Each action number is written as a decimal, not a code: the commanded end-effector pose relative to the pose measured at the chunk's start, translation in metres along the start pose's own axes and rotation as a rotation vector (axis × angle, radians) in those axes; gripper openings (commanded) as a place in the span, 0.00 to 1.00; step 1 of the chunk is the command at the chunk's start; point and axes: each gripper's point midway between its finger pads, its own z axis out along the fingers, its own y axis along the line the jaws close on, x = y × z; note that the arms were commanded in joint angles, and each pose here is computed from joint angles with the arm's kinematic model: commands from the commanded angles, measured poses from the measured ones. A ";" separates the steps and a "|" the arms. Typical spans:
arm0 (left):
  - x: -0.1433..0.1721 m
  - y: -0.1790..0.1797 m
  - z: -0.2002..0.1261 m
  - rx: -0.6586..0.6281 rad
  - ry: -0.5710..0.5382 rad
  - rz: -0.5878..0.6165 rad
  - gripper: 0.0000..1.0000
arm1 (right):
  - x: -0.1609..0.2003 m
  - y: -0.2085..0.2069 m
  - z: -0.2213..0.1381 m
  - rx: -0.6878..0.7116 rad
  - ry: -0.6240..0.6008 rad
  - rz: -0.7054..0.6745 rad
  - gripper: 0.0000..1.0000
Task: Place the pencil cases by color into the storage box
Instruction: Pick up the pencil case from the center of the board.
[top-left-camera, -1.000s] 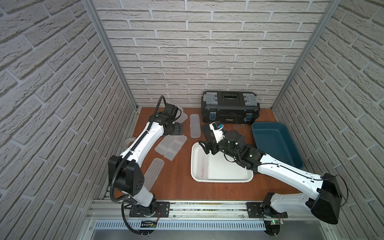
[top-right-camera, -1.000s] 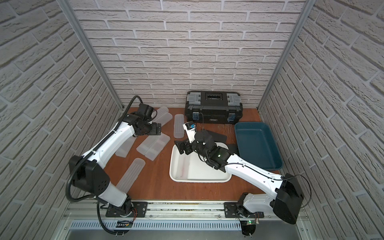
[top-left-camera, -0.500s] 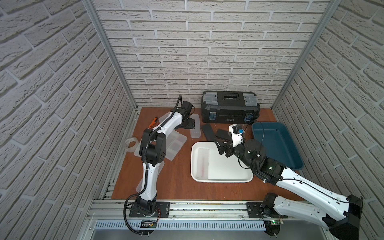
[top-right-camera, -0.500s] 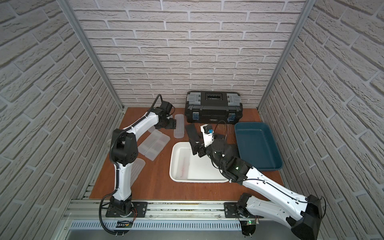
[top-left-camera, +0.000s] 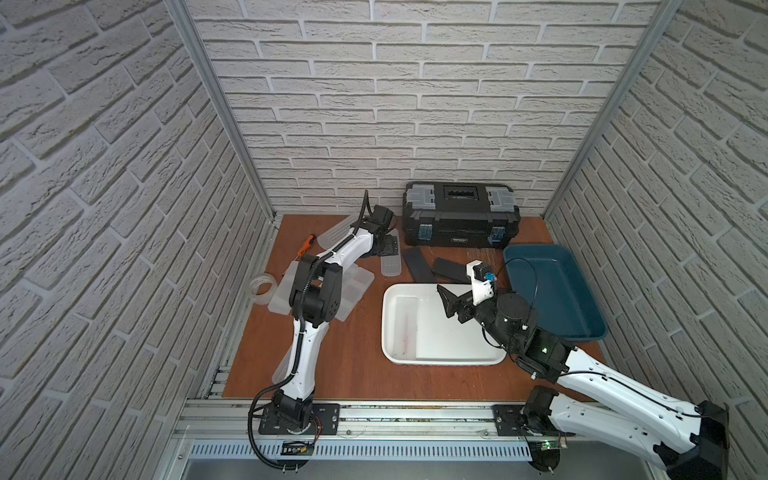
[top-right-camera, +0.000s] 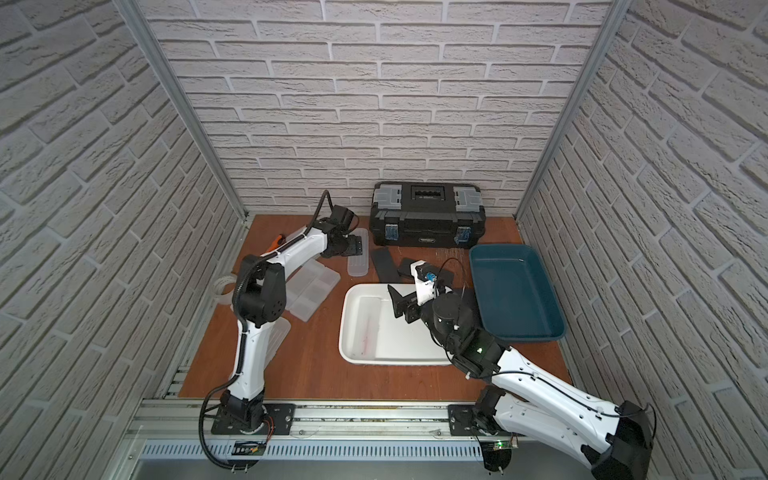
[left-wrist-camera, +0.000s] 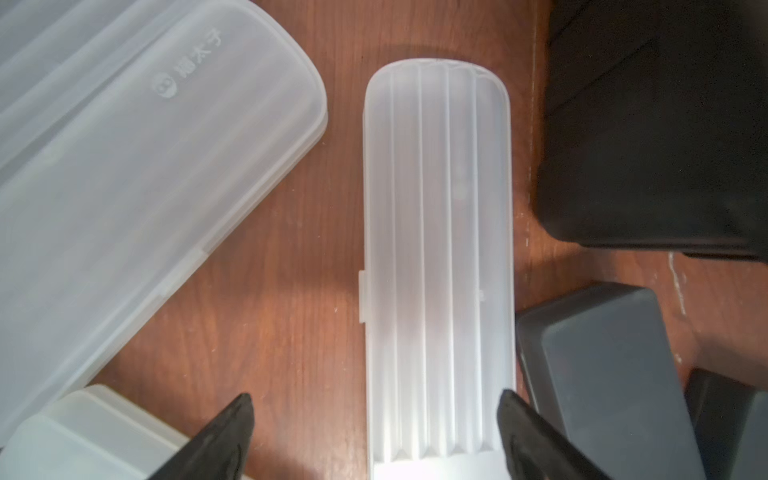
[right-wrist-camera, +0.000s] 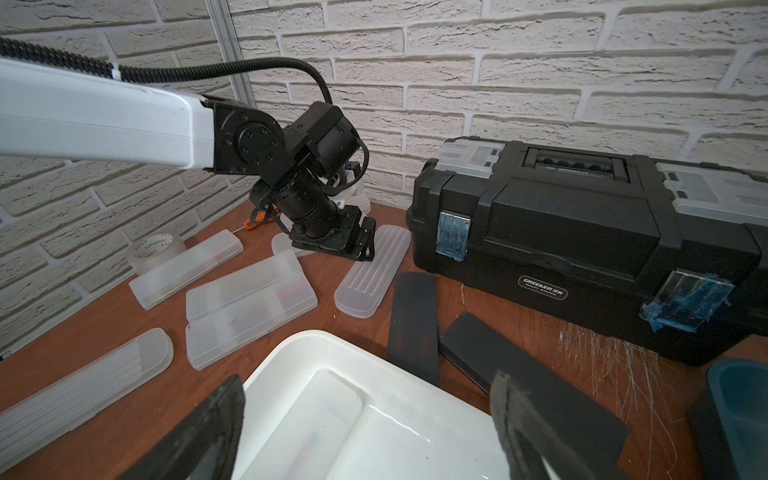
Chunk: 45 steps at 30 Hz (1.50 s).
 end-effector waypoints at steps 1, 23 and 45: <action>-0.004 -0.015 0.013 0.020 -0.022 0.000 0.90 | -0.012 -0.001 -0.002 0.009 -0.060 0.006 0.93; 0.013 -0.029 0.040 0.000 0.009 0.030 0.90 | -0.008 -0.002 -0.001 0.013 -0.058 0.001 0.93; 0.043 -0.014 0.047 -0.070 0.126 0.090 0.73 | -0.006 0.002 0.003 -0.003 -0.039 0.001 0.93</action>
